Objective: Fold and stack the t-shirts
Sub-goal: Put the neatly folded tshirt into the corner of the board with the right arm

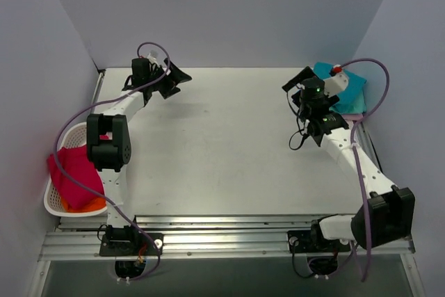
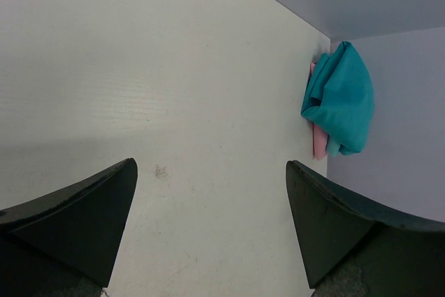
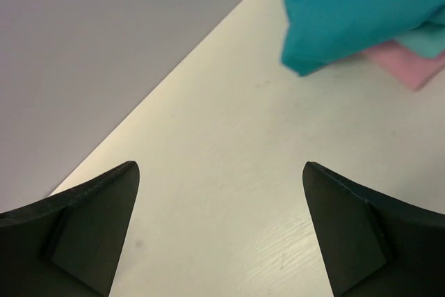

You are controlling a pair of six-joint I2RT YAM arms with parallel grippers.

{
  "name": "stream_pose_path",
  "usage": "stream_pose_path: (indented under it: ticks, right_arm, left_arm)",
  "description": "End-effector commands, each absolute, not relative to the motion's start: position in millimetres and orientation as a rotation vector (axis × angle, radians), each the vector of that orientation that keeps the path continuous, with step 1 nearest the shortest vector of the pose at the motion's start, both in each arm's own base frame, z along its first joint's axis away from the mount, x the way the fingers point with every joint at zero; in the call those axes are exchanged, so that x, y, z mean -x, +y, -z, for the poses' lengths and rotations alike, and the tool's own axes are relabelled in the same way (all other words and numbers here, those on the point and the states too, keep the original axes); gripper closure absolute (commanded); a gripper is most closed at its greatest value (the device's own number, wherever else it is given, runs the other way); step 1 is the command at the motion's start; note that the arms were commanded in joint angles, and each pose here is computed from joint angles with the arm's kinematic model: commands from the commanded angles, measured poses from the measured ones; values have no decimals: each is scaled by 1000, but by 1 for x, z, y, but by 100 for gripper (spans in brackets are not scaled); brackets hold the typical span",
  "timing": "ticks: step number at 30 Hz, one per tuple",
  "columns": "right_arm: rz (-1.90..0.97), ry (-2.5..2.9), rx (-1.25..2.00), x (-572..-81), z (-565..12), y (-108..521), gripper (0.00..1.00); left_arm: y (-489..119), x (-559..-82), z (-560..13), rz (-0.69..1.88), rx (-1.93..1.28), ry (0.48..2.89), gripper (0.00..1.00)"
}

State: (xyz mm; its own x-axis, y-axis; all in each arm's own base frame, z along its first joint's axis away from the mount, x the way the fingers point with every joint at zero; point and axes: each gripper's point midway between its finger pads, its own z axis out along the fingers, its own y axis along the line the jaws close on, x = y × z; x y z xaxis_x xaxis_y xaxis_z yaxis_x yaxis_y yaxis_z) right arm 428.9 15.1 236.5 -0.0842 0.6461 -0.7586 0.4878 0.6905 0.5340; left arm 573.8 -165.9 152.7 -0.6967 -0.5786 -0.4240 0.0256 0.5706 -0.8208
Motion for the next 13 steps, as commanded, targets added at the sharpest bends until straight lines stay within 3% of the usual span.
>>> stream_pose_path:
  ticks: [1,13]
  right_arm:
    - [-71,1711,-880,-391,-258,30,0]
    - [-96,1749,-717,-363,-286,69,0]
  left_arm:
    - [-171,-566,-215,1042,309,2006,3]
    - [-157,-506,-267,673,238,1970,5]
